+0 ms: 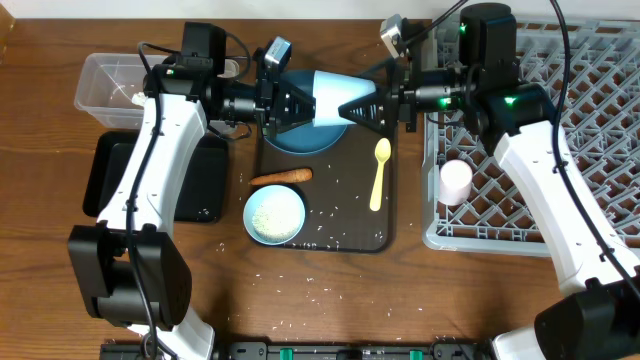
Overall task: Sort waste into correct bins and load items into the dishwasher rack
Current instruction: 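Hand the light-blue cup from the left gripper to the right gripper, then place the light-blue cup upside down in the rack with the right gripper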
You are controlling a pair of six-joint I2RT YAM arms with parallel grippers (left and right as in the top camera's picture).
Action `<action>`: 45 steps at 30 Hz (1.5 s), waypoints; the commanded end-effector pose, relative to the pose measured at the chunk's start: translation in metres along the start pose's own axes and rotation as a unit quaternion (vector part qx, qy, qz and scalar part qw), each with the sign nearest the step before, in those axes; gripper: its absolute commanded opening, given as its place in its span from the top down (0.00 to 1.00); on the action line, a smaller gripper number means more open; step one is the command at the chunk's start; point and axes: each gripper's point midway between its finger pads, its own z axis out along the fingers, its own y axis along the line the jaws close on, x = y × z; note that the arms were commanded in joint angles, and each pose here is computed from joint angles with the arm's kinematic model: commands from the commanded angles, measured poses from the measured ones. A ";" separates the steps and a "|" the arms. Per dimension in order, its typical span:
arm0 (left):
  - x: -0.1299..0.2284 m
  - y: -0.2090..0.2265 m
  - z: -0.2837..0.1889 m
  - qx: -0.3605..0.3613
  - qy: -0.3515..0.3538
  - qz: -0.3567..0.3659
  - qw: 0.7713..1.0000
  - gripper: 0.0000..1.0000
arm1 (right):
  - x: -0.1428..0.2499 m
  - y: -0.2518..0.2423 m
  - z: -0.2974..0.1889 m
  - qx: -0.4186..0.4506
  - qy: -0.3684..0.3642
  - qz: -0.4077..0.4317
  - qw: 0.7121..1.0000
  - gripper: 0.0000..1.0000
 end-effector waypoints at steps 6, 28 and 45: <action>0.001 -0.013 -0.001 0.019 0.004 0.017 1.000 0.94 | 0.007 0.010 0.011 -0.022 0.009 -0.018 1.000 0.23; -0.005 0.004 -0.001 -0.030 -0.011 0.018 0.999 0.71 | 0.007 -0.036 -0.031 0.083 -0.007 0.047 0.995 0.41; -0.032 0.099 -0.039 -0.320 -0.098 0.007 0.942 0.69 | 0.068 -0.042 -0.242 0.545 0.042 0.240 0.802 0.43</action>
